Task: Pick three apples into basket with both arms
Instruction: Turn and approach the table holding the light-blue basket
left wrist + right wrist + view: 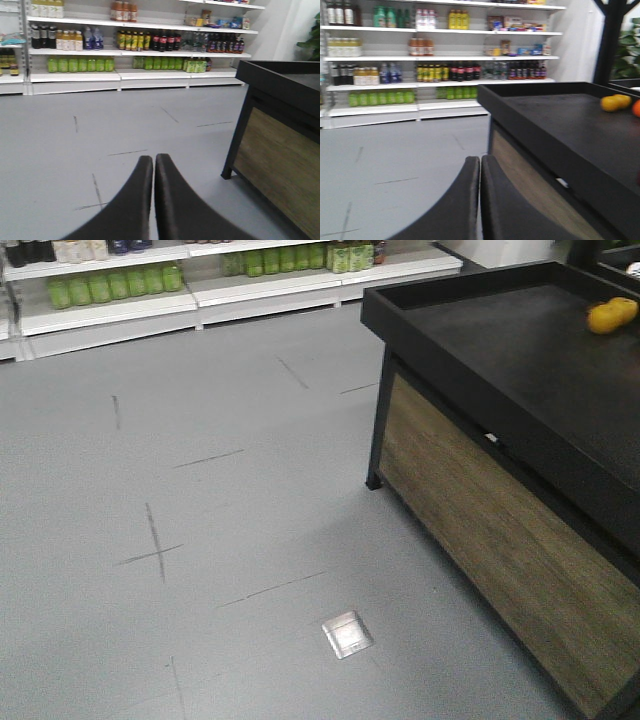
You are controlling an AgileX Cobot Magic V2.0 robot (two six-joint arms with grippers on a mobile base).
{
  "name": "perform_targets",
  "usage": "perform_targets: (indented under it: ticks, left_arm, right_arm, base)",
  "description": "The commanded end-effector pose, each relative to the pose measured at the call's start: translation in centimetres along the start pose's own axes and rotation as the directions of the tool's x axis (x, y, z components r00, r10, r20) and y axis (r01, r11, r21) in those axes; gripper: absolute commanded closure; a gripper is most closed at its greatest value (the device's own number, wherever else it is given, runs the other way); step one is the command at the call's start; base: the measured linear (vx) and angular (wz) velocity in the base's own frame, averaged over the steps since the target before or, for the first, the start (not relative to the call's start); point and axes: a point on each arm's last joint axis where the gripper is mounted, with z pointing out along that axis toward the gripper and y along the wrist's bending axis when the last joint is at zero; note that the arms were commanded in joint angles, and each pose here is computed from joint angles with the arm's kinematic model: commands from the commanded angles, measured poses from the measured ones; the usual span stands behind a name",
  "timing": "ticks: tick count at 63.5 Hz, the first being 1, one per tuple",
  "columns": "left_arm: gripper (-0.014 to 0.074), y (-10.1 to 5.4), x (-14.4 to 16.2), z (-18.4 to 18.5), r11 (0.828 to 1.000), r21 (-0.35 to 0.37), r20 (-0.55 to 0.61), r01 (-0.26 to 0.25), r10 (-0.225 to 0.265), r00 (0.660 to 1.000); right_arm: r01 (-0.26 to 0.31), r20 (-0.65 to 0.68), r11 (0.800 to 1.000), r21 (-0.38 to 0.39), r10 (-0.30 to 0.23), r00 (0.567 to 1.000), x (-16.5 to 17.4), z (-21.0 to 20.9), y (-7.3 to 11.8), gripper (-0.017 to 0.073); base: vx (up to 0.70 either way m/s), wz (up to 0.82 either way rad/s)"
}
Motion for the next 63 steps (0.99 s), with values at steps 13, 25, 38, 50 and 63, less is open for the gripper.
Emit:
perform_targets:
  ticks: [13, 25, 38, 50, 63]
  left_arm:
    - [0.0600, -0.13, -0.63, -0.12, 1.000, 0.017, 0.082, 0.009, -0.010, 0.997]
    - [0.0600, -0.13, -0.63, -0.12, 1.000, 0.017, 0.082, 0.009, -0.010, 0.997]
    - [0.0600, -0.13, -0.63, -0.12, 1.000, 0.017, 0.082, 0.009, -0.010, 0.997]
    - [0.0600, -0.13, -0.63, -0.12, 1.000, 0.017, 0.082, 0.009, -0.010, 0.997]
    - [0.0600, -0.13, -0.63, -0.12, 1.000, 0.017, 0.082, 0.009, -0.010, 0.997]
  right_arm:
    - [0.015, 0.077, 1.000, 0.009, -0.015, 0.997, -0.33, -0.08, -0.02, 0.0568]
    - [0.015, 0.077, 1.000, 0.009, -0.015, 0.997, -0.33, -0.08, -0.02, 0.0568]
    - [0.015, 0.078, 1.000, 0.009, -0.015, 0.997, -0.34, -0.08, -0.02, 0.0568]
    - [0.015, 0.078, 1.000, 0.009, -0.015, 0.997, -0.34, -0.08, -0.02, 0.0568]
    - [0.015, 0.078, 1.000, 0.009, -0.015, 0.997, -0.34, -0.08, -0.02, 0.0568]
  base:
    - [0.07, -0.56]
    - [0.07, -0.55]
    - [0.07, -0.50]
    - [0.08, -0.46]
    - [0.08, -0.43]
